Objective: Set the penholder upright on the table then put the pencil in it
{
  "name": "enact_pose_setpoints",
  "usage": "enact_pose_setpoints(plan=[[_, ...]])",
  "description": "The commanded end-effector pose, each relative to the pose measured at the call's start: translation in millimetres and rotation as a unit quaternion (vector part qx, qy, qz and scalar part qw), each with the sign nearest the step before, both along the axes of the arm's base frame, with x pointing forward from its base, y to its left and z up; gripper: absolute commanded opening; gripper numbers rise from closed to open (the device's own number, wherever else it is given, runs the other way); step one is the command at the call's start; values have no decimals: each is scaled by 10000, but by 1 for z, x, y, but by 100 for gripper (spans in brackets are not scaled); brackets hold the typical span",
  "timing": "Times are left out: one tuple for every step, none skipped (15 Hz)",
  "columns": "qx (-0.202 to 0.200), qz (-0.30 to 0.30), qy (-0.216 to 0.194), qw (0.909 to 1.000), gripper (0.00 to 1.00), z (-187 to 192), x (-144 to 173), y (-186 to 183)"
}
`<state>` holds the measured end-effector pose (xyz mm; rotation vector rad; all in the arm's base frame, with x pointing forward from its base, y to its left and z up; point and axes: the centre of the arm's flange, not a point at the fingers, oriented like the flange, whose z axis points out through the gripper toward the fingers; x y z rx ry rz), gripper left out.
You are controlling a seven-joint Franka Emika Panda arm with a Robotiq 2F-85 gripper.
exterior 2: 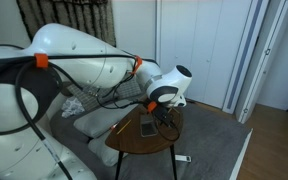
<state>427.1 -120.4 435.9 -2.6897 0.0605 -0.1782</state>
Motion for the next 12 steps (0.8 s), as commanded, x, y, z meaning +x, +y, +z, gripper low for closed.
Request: enact_pose_setpoints(plan=[[917,-389,65,9950,100,-28,6,-4],[1070,-533,138,9927,100,-34,6,-5],[1107,-686,246,9912,100,-39,5,-8],[1098,-787,302,9904,100,-43,4,-11],[1159,-852,340,9890,100,-46,3,-14],[1196,-888,392,9881,100,-49,2,-16],[1279,-893,469,9866,100,-51,3,-16],[1336,-940,555,9850,100,-54,2,-17],[1460,-948,629,9827,100,-58,2,-18],[1548,-981,719,9804,100,-61,0,-20],[1623,-1012,793,9783,100,-62,-3,-23],[1723,-1017,838,9762,100,-62,-5,-24]])
